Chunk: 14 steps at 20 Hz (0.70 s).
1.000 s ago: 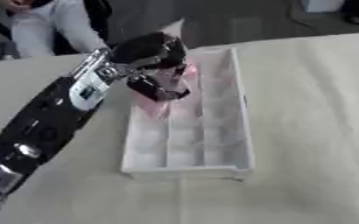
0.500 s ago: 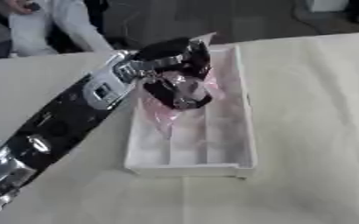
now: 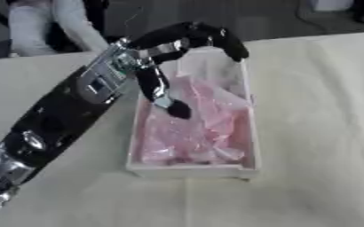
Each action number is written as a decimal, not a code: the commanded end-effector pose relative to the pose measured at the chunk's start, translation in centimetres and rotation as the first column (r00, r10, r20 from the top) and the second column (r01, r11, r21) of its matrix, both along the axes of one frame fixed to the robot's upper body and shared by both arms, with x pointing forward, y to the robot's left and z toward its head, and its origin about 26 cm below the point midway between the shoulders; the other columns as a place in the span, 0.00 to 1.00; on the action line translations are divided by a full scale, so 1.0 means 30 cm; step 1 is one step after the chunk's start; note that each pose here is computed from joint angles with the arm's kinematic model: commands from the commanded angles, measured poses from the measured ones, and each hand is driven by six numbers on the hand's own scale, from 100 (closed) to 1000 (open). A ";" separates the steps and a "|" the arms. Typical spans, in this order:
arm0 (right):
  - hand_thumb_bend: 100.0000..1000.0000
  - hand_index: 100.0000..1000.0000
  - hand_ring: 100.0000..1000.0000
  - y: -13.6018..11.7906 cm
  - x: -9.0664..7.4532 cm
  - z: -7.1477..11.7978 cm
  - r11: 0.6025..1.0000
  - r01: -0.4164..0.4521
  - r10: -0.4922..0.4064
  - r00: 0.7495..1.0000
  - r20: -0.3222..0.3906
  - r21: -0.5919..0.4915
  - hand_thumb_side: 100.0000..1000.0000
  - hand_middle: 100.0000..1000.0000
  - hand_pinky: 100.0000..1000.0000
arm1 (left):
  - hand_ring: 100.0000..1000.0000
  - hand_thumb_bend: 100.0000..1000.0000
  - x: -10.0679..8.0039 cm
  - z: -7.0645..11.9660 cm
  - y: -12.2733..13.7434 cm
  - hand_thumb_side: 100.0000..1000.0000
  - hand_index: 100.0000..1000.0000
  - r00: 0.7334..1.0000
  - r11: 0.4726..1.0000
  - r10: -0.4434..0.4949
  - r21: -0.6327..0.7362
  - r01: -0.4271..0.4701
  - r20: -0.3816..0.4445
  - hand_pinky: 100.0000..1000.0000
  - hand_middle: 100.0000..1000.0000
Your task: Pick up objects on the table and place them in the box.
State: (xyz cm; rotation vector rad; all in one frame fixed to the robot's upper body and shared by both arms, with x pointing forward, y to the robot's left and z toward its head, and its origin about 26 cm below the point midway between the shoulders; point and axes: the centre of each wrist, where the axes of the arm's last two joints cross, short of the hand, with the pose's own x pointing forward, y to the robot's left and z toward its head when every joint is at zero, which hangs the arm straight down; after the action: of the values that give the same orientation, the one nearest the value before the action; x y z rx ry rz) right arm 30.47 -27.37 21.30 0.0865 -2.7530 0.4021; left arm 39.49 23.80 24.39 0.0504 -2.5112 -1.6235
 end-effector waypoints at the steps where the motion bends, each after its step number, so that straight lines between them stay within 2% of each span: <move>1: 0.36 0.77 0.83 0.001 -0.009 0.019 1.000 -0.002 0.002 1.000 0.022 -0.008 1.00 0.84 0.78 | 0.79 0.42 -0.010 0.049 0.036 0.88 0.88 0.989 0.984 -0.066 0.172 0.043 0.133 0.70 0.78; 2: 0.36 0.77 0.83 0.000 -0.009 0.019 1.000 -0.002 0.002 1.000 0.022 -0.008 1.00 0.84 0.78 | 0.79 0.43 -0.010 0.048 0.038 0.89 0.88 0.988 0.979 -0.063 0.199 0.034 0.142 0.70 0.78; 3: 0.36 0.77 0.83 0.000 -0.009 0.019 1.000 -0.002 0.002 1.000 0.022 -0.008 1.00 0.84 0.78 | 0.78 0.38 -0.010 0.047 0.039 0.82 0.88 0.987 0.975 -0.061 0.220 0.027 0.150 0.68 0.78; 4: 0.36 0.77 0.83 0.000 -0.009 0.019 1.000 -0.002 0.002 1.000 0.022 -0.008 1.00 0.84 0.78 | 0.78 0.37 -0.010 0.047 0.041 0.80 0.88 0.986 0.972 -0.060 0.235 0.022 0.157 0.67 0.77; 5: 0.36 0.77 0.83 0.000 -0.009 0.019 1.000 -0.002 0.002 1.000 0.022 -0.008 1.00 0.84 0.78 | 0.76 0.32 -0.011 0.047 0.044 0.76 0.87 0.985 0.971 -0.058 0.240 0.017 0.163 0.64 0.76; 7: 0.36 0.77 0.83 0.000 -0.009 0.019 1.000 -0.001 0.001 1.000 0.023 -0.006 1.00 0.84 0.78 | 0.71 0.25 -0.014 0.049 0.064 0.75 0.85 0.985 0.977 -0.042 0.211 0.005 0.168 0.57 0.72; 8: 0.36 0.77 0.83 -0.001 -0.009 0.019 1.000 0.000 0.000 1.000 0.023 -0.006 1.00 0.84 0.78 | 0.73 0.26 -0.018 0.046 0.080 0.75 0.85 0.986 0.984 -0.030 0.181 0.000 0.162 0.59 0.73; 9: 0.36 0.77 0.83 -0.003 -0.009 0.019 1.000 0.002 -0.001 1.000 0.023 -0.006 1.00 0.84 0.78 | 0.64 0.19 -0.020 0.041 0.104 0.71 0.83 0.989 0.990 -0.010 0.142 -0.012 0.150 0.46 0.67; 10: 0.35 0.77 0.83 -0.005 -0.010 0.019 1.000 0.004 -0.004 1.000 0.024 -0.006 0.99 0.84 0.78 | 0.64 0.20 -0.025 0.040 0.143 0.72 0.83 0.990 0.996 0.029 0.082 -0.040 0.135 0.45 0.68; 11: 0.36 0.77 0.83 -0.006 -0.010 0.021 1.000 0.006 -0.006 1.000 0.026 -0.006 1.00 0.84 0.78 | 0.58 0.14 -0.032 0.039 0.179 0.68 0.80 0.990 0.997 0.072 0.018 -0.075 0.119 0.38 0.62; 12: 0.36 0.77 0.83 -0.008 -0.010 0.023 1.000 0.008 -0.008 1.000 0.028 -0.006 1.00 0.84 0.78 | 0.60 0.16 -0.044 0.035 0.209 0.69 0.81 0.990 0.994 0.099 -0.046 -0.095 0.102 0.41 0.64; 13: 0.36 0.77 0.83 -0.009 -0.010 0.026 1.000 0.010 -0.010 0.999 0.032 -0.006 1.00 0.84 0.78 | 0.53 0.12 -0.057 0.027 0.239 0.67 0.76 0.989 0.988 0.128 -0.102 -0.120 0.078 0.33 0.58; 14: 0.36 0.77 0.83 -0.010 -0.010 0.031 1.000 0.012 -0.012 0.999 0.040 -0.005 1.00 0.83 0.78 | 0.51 0.12 -0.078 0.014 0.281 0.68 0.74 0.986 0.972 0.163 -0.176 -0.154 0.041 0.30 0.56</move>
State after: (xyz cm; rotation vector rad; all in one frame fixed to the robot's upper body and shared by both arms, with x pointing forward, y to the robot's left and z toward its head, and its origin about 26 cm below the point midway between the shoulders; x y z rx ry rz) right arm 30.47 -27.45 21.34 0.0810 -2.7593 0.3948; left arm 37.78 30.78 22.66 0.2159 -2.5457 -1.4077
